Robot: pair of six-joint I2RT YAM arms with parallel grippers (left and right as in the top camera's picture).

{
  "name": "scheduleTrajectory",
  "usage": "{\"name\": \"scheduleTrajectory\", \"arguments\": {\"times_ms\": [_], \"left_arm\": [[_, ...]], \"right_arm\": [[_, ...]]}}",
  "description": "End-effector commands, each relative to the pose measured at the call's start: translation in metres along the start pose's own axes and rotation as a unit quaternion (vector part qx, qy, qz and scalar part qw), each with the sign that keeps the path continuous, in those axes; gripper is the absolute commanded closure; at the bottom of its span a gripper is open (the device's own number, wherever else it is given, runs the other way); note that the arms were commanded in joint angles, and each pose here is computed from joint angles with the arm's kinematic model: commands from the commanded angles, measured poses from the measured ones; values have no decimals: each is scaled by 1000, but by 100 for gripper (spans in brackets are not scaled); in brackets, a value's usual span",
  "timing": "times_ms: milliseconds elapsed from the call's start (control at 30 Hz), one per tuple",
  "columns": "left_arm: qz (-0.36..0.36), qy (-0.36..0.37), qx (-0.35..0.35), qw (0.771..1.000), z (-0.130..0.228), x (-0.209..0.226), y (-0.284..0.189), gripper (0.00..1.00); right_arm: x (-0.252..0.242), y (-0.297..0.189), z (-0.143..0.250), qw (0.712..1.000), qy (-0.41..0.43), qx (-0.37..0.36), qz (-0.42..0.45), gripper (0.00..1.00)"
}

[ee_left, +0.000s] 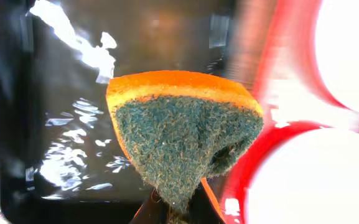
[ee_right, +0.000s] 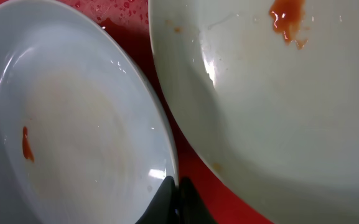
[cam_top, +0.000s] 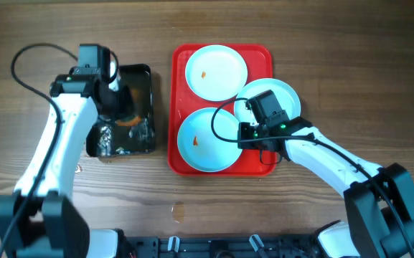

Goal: Clean dirty plates on tray and stack at the side
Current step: 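Scrub the lower plate with the sponge in the left gripper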

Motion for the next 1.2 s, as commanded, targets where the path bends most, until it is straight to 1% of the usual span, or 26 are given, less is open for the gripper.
{"name": "scheduleTrajectory", "arguments": {"times_ms": [0, 133, 300, 400, 500, 600, 667, 800, 967, 1167], "left_arm": [[56, 12, 26, 998, 22, -41, -5, 96], [66, 26, 54, 996, 50, -73, 12, 96], [66, 34, 87, 993, 86, -103, 41, 96], [93, 58, 99, 989, 106, -123, 60, 96], [100, 81, 107, 986, 120, -134, 78, 96], [88, 85, 122, 985, 130, -138, 95, 96], [71, 84, 125, 986, 131, -136, 105, 96], [15, 79, 115, 990, 128, -123, 127, 96], [-39, 91, 126, 987, 133, -110, 152, 96], [-114, 115, 98, 982, 130, -94, 157, 96]], "right_arm": [[-1, 3, 1, 1000, 4, 0, 9, 95], [-1, 3, 1, 1000, 4, 1, 9, 96], [-1, 3, 1, 1000, 4, 1, 10, 96], [-1, 3, 1, 1000, 5, 1, 10, 96], [-1, 3, 1, 1000, 9, 1, 9, 96], [-2, 3, 2, 1000, 16, 2, 10, 96], [-1, 3, 1, 1000, 16, 2, 9, 96], [-2, 3, 2, 1000, 16, 2, 10, 95], [-2, 3, 3, 1000, 17, 8, 12, 96], [-3, 3, 5, 1000, 19, 14, 15, 96]]}}
Point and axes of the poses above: each gripper's point midway between its finger pads, its own y axis out along the fingers, its own x axis along the line the jaws close on, z = x × y, the point moved 9 cm from there along -y, back along the fingers, and after that the axes turned 6 degrees about -y, right-handed, at the moved point
